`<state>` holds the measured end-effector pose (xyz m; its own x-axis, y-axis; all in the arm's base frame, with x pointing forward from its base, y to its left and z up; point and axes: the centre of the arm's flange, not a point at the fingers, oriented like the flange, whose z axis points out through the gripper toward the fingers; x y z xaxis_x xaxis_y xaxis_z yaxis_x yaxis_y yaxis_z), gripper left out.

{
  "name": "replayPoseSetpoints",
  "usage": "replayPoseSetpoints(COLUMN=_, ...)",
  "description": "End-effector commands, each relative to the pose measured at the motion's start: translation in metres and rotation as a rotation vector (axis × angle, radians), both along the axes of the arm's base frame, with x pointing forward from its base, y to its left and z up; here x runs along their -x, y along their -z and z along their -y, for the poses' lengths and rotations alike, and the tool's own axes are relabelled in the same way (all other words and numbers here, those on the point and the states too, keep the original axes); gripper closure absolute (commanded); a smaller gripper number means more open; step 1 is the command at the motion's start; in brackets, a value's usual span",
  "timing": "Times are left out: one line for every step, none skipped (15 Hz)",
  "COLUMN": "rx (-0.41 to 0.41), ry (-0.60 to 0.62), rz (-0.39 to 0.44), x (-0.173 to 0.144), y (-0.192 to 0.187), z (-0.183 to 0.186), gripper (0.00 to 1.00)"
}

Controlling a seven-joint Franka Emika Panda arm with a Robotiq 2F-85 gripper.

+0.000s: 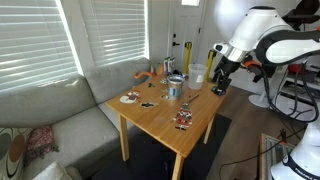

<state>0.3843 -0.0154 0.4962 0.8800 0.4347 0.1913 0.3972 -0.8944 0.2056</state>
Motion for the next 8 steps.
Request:
replayPoseSetpoints(rx=0.057, ry=-0.076, rz=0.147, x=-0.048, y=-0.035, z=-0.032, gripper=0.00)
replayPoseSetpoints(rx=0.057, ry=-0.102, rz=0.190, x=-0.059, y=-0.042, z=-0.039, gripper=0.00)
replayPoseSetpoints(rx=0.051, ry=-0.108, rz=0.247, x=-0.069, y=-0.047, z=-0.045, gripper=0.00)
replayPoseSetpoints(rx=0.053, ry=-0.072, rz=0.293, x=-0.076, y=-0.052, z=-0.049, gripper=0.00)
replayPoseSetpoints(rx=0.032, ry=-0.100, rz=0.237, x=-0.047, y=-0.046, z=-0.042, gripper=0.00)
replayPoseSetpoints(rx=0.031, ry=-0.097, rz=0.264, x=-0.055, y=-0.050, z=-0.045, gripper=0.00)
replayPoseSetpoints(rx=0.030, ry=-0.094, rz=0.274, x=-0.060, y=-0.050, z=-0.047, gripper=0.00)
replayPoseSetpoints(rx=0.029, ry=-0.093, rz=0.275, x=-0.064, y=-0.049, z=-0.048, gripper=0.00)
